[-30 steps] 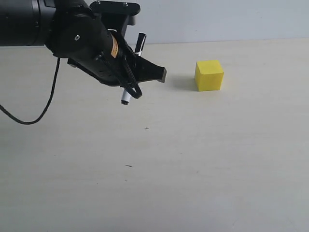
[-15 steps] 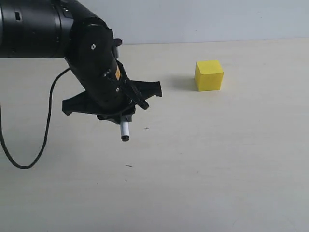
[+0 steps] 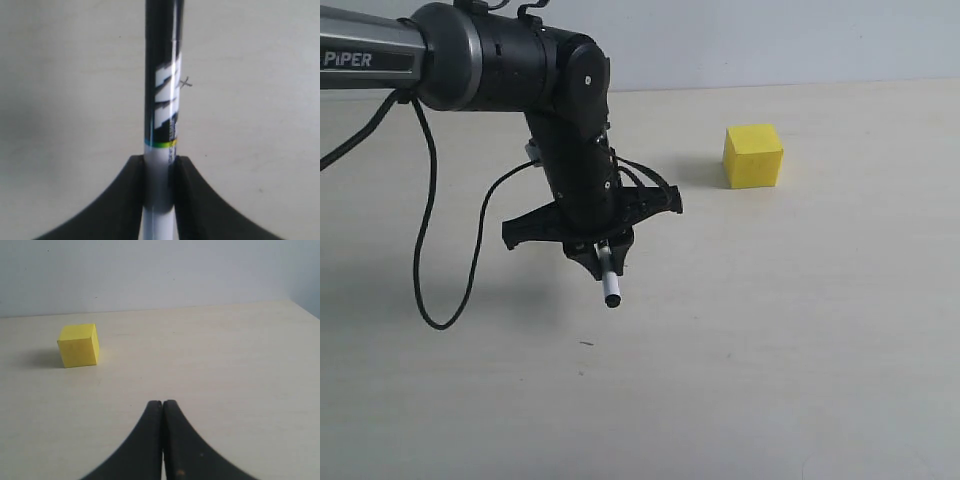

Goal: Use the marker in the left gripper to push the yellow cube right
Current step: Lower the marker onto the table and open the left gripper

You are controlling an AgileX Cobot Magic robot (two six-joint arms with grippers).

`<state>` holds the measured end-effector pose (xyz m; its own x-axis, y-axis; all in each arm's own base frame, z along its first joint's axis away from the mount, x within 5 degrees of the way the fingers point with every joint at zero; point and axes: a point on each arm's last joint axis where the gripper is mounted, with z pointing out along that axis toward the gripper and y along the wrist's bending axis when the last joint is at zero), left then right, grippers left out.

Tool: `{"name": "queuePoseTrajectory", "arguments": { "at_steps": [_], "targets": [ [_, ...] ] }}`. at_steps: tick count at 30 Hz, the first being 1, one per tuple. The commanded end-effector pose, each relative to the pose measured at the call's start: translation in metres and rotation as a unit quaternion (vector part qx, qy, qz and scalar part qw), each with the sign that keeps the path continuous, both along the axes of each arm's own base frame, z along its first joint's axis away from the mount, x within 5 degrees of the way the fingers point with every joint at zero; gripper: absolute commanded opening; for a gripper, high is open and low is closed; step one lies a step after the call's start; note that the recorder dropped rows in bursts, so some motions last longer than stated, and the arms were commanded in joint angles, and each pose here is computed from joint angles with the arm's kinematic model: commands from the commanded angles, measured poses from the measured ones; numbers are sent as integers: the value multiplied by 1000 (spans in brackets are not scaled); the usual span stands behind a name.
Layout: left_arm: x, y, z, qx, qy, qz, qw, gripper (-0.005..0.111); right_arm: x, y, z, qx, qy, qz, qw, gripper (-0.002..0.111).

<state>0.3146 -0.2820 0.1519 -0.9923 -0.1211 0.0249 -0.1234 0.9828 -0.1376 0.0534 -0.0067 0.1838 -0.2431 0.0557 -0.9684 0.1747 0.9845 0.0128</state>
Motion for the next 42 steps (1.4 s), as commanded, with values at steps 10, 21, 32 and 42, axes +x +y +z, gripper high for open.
{"name": "queuePoseTrajectory", "arguments": {
  "at_steps": [10, 21, 32, 42],
  "targets": [
    [29, 2, -9, 5, 2, -19, 1000, 0, 0, 0, -1, -1, -1, 1, 1000, 0],
    [38, 2, -17, 14, -36, -29, 999, 0, 0, 0, -1, -1, -1, 1, 1000, 0],
    [39, 3, -32, 32, -25, -32, 999, 0, 0, 0, -1, -1, -1, 1, 1000, 0],
    [39, 3, -40, 36, -17, -33, 999, 0, 0, 0, -1, -1, -1, 1, 1000, 0]
  ]
}}
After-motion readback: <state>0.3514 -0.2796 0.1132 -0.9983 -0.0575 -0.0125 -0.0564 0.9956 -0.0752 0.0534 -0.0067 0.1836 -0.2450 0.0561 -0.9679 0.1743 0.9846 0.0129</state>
